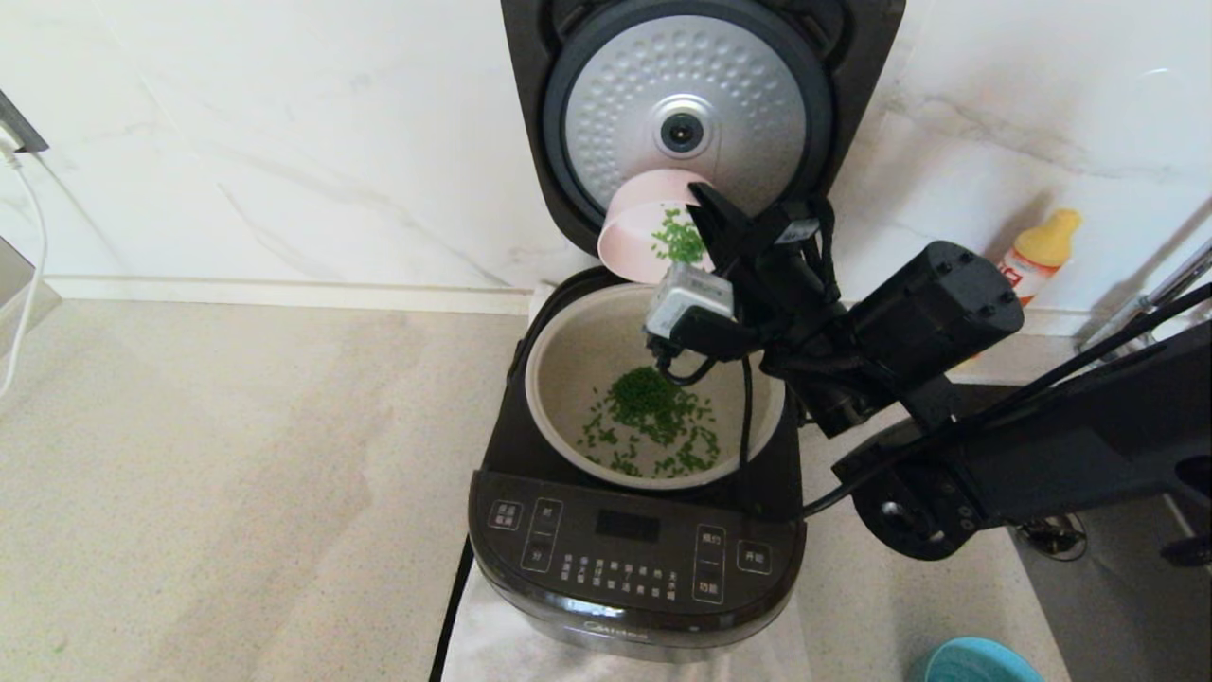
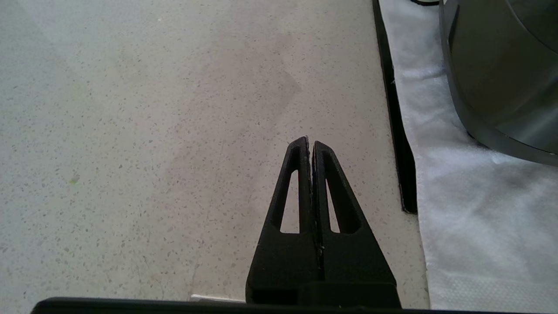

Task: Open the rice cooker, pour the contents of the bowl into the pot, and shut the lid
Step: Pour the chopped green onions from the bowl into the rice cooker

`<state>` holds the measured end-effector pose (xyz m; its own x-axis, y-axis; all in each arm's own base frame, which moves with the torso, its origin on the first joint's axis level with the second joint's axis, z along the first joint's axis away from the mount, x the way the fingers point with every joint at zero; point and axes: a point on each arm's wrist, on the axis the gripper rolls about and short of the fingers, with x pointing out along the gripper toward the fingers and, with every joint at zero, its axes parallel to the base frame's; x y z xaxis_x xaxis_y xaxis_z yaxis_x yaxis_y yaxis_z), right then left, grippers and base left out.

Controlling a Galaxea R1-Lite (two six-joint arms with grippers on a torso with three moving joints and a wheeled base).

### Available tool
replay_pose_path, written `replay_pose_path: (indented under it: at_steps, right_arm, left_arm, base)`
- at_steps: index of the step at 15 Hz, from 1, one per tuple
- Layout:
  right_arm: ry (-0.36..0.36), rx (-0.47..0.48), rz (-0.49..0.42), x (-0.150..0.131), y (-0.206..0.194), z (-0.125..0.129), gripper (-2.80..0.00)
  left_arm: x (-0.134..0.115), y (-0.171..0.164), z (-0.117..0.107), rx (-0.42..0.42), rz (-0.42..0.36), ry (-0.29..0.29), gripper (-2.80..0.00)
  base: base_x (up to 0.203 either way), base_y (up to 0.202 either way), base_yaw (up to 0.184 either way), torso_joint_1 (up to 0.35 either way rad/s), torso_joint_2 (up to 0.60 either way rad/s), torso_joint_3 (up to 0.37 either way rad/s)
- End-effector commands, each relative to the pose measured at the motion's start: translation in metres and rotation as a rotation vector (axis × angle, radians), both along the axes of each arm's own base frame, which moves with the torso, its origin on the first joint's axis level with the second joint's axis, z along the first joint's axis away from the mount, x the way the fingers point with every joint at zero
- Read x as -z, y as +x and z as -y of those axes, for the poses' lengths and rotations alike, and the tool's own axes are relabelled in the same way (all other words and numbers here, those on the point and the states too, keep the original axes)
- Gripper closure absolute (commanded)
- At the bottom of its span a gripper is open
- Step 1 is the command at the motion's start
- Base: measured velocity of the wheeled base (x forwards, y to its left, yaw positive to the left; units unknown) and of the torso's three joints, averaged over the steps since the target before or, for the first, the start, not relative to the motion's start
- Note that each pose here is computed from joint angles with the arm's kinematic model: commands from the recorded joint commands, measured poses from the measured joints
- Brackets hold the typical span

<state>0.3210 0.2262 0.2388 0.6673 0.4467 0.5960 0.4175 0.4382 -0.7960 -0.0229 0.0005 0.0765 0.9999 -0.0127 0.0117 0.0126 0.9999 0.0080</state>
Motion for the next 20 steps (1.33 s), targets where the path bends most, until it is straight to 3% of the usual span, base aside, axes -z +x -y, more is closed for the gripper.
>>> replay_pose_path:
  at_steps: [1,7,12,20]
  right_arm:
    - [0.042,0.001,0.065,-0.013,0.007,-0.007,0.0]
    - [-0.03,-0.026,-0.04,0.016,-0.005,-0.01,0.0]
    - [0.067,-0.002,0.05,-0.007,0.01,-0.022,0.0]
    - [0.002,-0.043,-0.063,0.017,-0.014,-0.025,0.0]
  left_arm:
    - [0.003,0.001,0.0,0.0,-0.009,0.0,0.0]
    - [0.003,0.001,0.0,0.0,-0.009,0.0,0.0]
    - [0.003,0.001,0.0,0.0,-0.009,0.0,0.0]
    - [0.003,0.001,0.0,0.0,-0.009,0.0,0.0]
  base:
    - [0.0,0.0,0.0,0.0,0.0,0.0]
    - [0.0,0.0,0.0,0.0,0.0,0.0]
    - [0.0,0.0,0.0,0.0,0.0,0.0]
    - [0.0,0.0,0.0,0.0,0.0,0.0]
